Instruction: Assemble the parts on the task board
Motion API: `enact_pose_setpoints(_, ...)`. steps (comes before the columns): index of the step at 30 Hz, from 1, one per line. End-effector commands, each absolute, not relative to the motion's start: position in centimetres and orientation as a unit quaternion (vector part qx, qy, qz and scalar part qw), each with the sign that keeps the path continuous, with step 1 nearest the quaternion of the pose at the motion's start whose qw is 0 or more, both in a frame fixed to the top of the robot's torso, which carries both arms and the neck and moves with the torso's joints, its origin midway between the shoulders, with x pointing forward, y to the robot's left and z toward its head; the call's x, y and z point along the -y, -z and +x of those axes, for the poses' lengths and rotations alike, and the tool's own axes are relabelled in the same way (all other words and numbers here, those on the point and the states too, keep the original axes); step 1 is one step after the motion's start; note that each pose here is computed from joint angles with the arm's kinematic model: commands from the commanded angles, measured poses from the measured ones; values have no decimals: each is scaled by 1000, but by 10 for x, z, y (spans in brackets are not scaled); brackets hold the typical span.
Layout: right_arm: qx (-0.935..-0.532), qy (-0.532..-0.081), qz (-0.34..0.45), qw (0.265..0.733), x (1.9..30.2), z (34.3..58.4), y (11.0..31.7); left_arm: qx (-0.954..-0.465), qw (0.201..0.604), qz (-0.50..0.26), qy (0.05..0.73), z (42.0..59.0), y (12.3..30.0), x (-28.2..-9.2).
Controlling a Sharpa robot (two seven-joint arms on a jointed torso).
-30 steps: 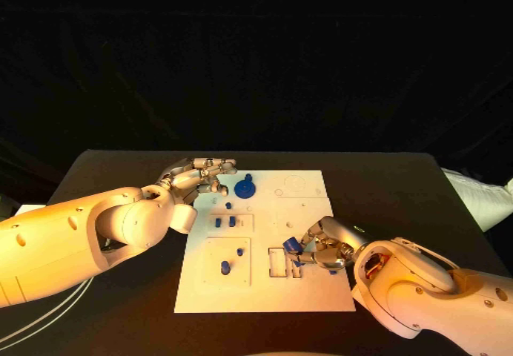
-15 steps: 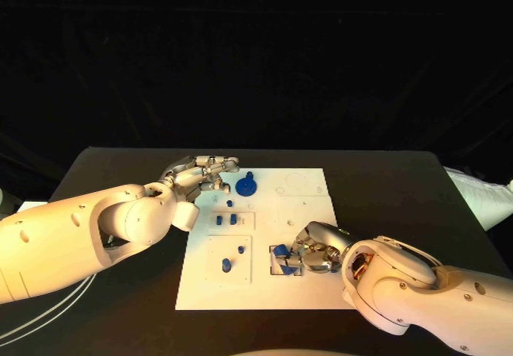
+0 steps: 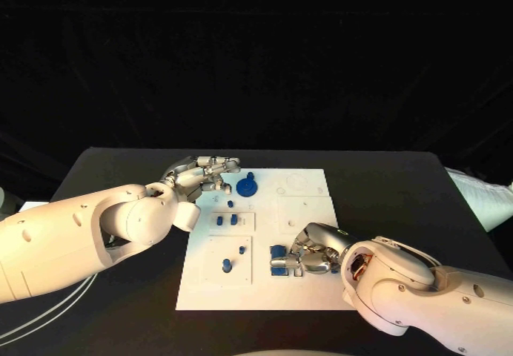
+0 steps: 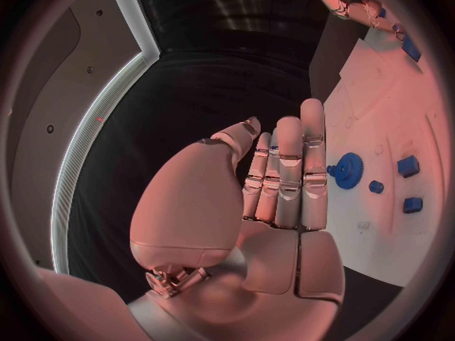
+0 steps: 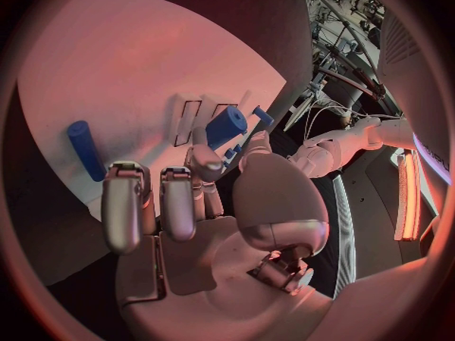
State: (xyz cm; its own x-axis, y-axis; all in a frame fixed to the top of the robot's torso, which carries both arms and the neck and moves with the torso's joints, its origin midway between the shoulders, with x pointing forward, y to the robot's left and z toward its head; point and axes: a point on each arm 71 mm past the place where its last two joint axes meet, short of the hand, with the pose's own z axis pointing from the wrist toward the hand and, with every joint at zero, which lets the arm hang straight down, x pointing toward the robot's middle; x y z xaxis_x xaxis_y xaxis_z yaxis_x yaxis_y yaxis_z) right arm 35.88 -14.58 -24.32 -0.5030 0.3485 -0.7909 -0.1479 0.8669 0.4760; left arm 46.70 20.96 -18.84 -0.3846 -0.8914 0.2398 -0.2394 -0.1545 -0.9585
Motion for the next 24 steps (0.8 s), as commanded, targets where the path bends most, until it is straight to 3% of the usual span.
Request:
enact_pose_setpoints(1,-823,-243,40,512,145,359,241,-588,269,-476,596,466,187,-207)
enact_pose_setpoints(24,-812,-233,14,535,147,361,240,-589,269,-477,595,466,188,-208)
